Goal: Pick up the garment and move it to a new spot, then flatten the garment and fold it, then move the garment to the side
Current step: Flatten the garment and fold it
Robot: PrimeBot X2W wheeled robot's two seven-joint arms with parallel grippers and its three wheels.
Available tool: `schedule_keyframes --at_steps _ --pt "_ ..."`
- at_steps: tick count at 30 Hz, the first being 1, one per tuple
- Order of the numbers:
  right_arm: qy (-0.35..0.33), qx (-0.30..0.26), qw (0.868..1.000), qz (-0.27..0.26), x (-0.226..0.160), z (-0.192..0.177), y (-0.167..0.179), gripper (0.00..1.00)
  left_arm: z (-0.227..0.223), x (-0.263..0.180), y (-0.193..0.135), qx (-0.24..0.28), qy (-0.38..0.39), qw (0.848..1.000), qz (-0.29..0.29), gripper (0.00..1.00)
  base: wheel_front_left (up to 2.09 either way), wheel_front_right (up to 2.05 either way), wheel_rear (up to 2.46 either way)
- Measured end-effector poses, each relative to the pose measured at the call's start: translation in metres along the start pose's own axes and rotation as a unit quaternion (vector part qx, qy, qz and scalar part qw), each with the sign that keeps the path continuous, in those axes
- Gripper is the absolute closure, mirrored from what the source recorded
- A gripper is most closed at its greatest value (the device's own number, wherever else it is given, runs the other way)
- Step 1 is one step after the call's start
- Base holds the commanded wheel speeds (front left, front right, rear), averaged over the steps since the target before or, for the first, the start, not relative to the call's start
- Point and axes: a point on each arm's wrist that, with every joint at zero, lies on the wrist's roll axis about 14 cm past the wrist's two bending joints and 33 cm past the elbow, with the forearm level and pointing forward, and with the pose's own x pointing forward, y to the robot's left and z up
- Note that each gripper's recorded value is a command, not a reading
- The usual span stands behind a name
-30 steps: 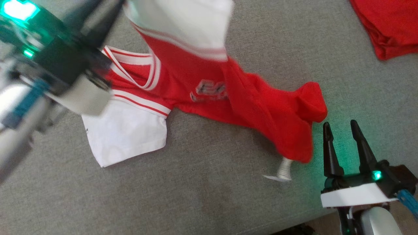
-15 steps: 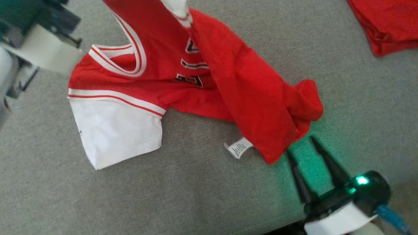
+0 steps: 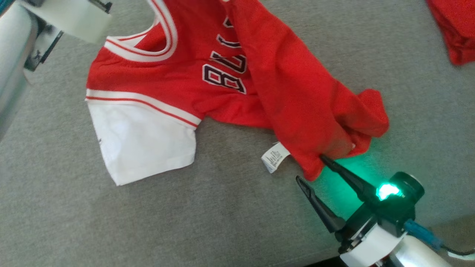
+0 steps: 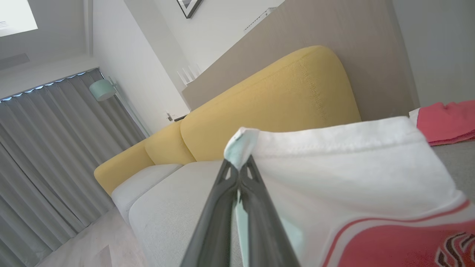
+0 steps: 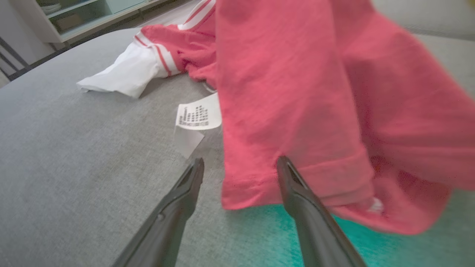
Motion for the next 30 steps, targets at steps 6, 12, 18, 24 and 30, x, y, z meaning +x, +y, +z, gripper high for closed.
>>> schedule_keyframes --at_steps 6,12,18,24,30 --pt "0.037 -0.004 0.999 0.028 0.003 -0.023 0.01 0.0 -0.01 -0.005 0.003 0.004 0.011 1.0 0.001 1.0 0.0 0.0 0.0" --pt "0.037 -0.024 0.999 0.03 0.008 -0.024 0.005 0.22 -0.014 -0.007 0.002 0.002 0.017 1.0 -0.001 1.0 0.0 0.0 0.0" --pt "0.04 -0.044 0.998 0.012 0.007 -0.024 -0.009 1.0 -0.01 -0.007 0.0 0.004 0.011 1.0 -0.004 1.0 0.0 0.0 0.0" --pt "0.01 -0.059 0.998 -0.015 0.003 -0.004 -0.019 1.0 0.004 -0.009 0.0 0.011 -0.001 1.0 -0.002 1.0 0.0 0.0 0.0" --pt "-0.101 -0.133 0.981 -0.094 -0.018 0.078 -0.059 1.0 0.023 -0.022 0.004 0.018 -0.017 1.0 0.015 1.0 0.0 0.0 0.0"
